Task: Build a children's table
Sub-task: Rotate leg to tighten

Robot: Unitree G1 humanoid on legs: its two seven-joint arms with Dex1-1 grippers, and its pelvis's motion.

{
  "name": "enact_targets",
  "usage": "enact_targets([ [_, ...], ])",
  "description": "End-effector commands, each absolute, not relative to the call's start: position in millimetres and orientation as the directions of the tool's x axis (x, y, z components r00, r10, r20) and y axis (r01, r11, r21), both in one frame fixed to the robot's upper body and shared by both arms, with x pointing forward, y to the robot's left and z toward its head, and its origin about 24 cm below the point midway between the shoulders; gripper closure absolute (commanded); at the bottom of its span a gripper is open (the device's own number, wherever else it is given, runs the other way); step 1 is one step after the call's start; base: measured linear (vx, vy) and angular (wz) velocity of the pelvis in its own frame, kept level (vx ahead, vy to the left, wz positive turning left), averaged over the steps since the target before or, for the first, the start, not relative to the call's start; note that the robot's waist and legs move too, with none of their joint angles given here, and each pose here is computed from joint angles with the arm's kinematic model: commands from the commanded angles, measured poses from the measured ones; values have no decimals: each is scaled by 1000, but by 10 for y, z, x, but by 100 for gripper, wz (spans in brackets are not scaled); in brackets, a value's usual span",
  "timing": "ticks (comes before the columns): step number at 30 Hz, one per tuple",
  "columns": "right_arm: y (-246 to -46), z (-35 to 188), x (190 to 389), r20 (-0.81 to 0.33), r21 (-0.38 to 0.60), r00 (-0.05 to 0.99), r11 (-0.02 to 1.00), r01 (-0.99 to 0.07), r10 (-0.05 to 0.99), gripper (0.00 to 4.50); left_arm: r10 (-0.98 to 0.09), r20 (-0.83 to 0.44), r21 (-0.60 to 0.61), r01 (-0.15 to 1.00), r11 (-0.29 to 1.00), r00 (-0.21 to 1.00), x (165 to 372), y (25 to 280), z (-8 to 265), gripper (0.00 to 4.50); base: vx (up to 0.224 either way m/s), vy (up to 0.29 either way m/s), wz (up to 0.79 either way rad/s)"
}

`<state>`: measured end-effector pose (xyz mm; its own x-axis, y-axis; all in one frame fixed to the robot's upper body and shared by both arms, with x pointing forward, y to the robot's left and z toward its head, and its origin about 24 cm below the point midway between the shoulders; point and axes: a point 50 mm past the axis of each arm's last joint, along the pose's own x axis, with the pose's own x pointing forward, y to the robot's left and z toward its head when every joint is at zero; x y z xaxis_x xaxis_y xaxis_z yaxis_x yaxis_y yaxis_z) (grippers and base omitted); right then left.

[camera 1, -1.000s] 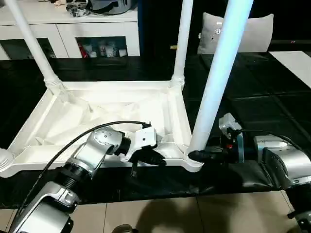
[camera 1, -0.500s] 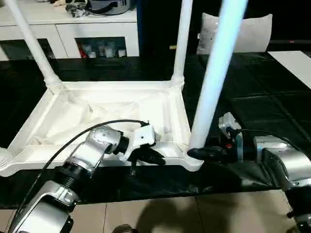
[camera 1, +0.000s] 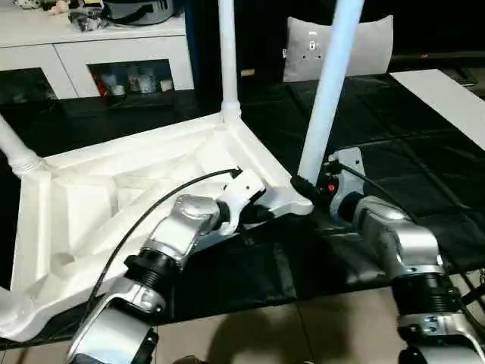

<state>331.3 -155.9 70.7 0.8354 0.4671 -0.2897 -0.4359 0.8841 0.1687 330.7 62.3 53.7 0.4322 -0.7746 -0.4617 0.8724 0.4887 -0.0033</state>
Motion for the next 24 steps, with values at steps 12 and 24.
enact_targets([
  [12, -1698, 796, 3155, -192, 183, 742, 766, -616, 643, 89, -840, -408, 67, 930, 362, 357, 3271, 715, 683, 450, 0, 0, 0],
  [24, -1977, 883, 2944, -315, 80, 450, 496, -865, 836, 3, -852, -512, 74, 994, 85, 111, 3149, 923, 650, 450, 0, 0, 0],
])
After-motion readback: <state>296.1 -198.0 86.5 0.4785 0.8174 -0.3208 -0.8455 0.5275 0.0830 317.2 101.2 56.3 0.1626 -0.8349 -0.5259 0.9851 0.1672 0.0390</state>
